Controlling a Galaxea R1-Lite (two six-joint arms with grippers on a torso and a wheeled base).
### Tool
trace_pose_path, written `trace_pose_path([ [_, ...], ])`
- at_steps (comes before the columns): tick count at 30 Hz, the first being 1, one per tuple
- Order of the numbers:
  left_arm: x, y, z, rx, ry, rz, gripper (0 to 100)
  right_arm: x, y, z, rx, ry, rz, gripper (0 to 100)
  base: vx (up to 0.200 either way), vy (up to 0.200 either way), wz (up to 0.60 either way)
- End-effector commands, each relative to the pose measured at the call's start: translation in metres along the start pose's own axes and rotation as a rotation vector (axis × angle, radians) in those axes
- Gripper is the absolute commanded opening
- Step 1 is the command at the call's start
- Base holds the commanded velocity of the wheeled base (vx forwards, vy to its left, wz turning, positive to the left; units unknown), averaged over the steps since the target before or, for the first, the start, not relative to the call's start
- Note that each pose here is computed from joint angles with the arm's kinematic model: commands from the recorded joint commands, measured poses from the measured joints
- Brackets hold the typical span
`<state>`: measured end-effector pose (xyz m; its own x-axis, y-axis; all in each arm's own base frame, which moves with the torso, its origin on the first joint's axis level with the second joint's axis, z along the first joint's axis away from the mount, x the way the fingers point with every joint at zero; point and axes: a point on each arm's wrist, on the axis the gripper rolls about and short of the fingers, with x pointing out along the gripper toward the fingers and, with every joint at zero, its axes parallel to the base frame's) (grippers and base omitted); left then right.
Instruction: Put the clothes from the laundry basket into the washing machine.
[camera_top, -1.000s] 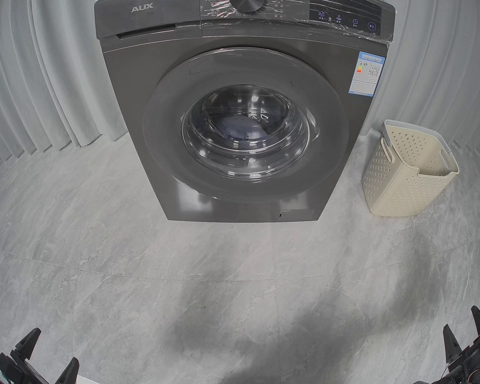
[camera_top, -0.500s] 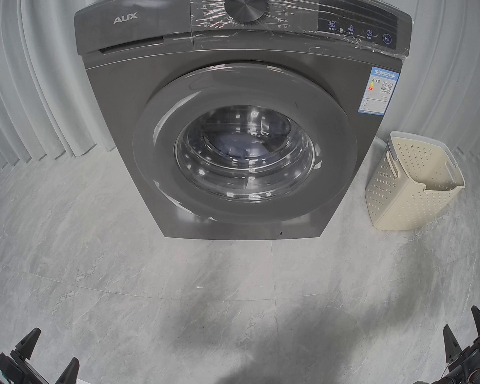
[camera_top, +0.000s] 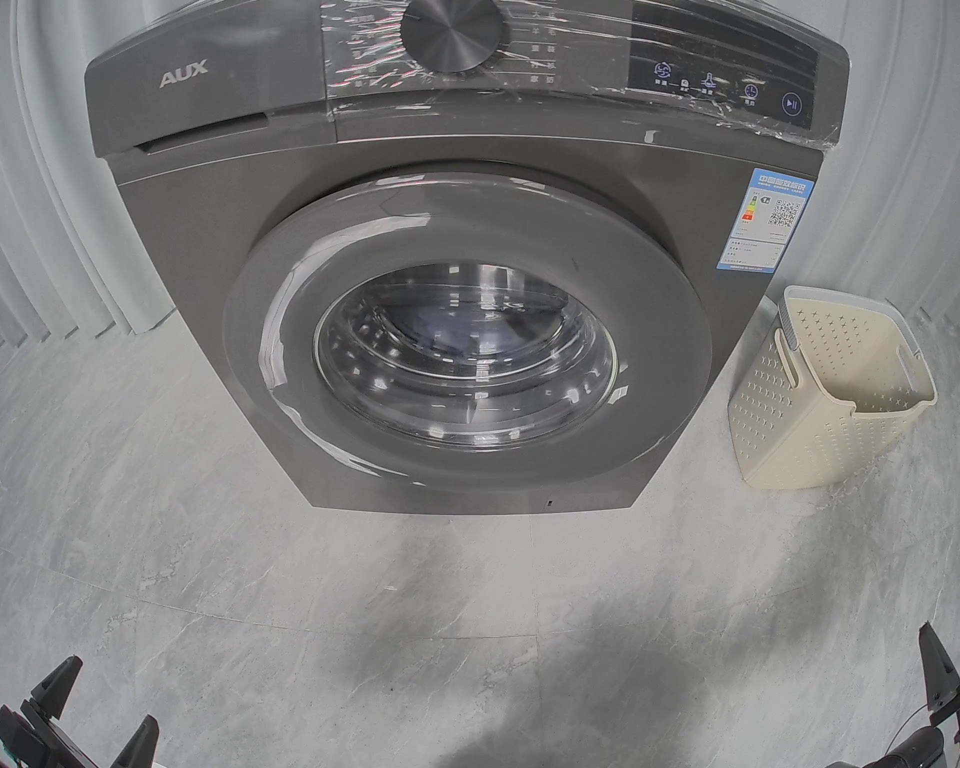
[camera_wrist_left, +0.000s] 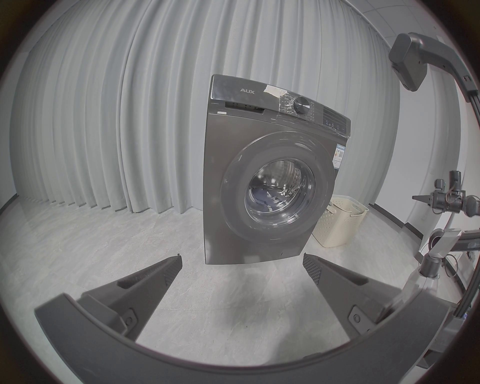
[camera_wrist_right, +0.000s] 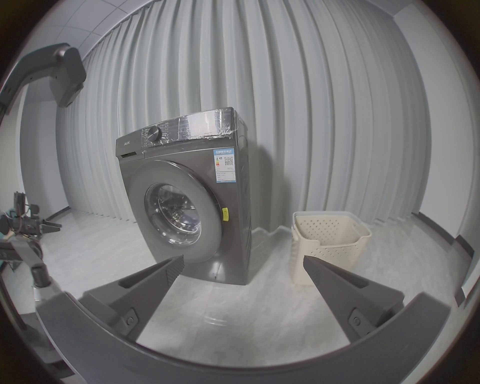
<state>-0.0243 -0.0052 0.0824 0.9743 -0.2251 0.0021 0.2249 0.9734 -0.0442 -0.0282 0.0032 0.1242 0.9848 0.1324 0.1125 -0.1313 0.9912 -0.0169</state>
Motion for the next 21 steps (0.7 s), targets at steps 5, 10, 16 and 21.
trace_pose_path([
  [5, -0.001, 0.0, 0.0, 0.0, -0.014, -0.001, 100, 0.125, -0.001, 0.021, 0.153, 0.437, 0.313, 100, 0.0, 0.0, 0.0],
  [10, -0.001, 0.0, 0.0, 0.005, -0.016, -0.004, 100, 0.164, 0.033, 0.016, 0.234, 0.459, 0.477, 100, 0.0, 0.0, 0.0],
  [16, -0.001, 0.0, 0.0, 0.002, -0.014, -0.005, 100, 0.203, 0.085, 0.01, 0.323, 0.449, 0.478, 100, 0.0, 0.0, 0.0],
  [21, -0.001, 0.0, 0.0, 0.004, -0.014, -0.005, 100, 0.233, 0.109, 0.009, 0.338, 0.401, 0.501, 100, 0.0, 0.0, 0.0],
])
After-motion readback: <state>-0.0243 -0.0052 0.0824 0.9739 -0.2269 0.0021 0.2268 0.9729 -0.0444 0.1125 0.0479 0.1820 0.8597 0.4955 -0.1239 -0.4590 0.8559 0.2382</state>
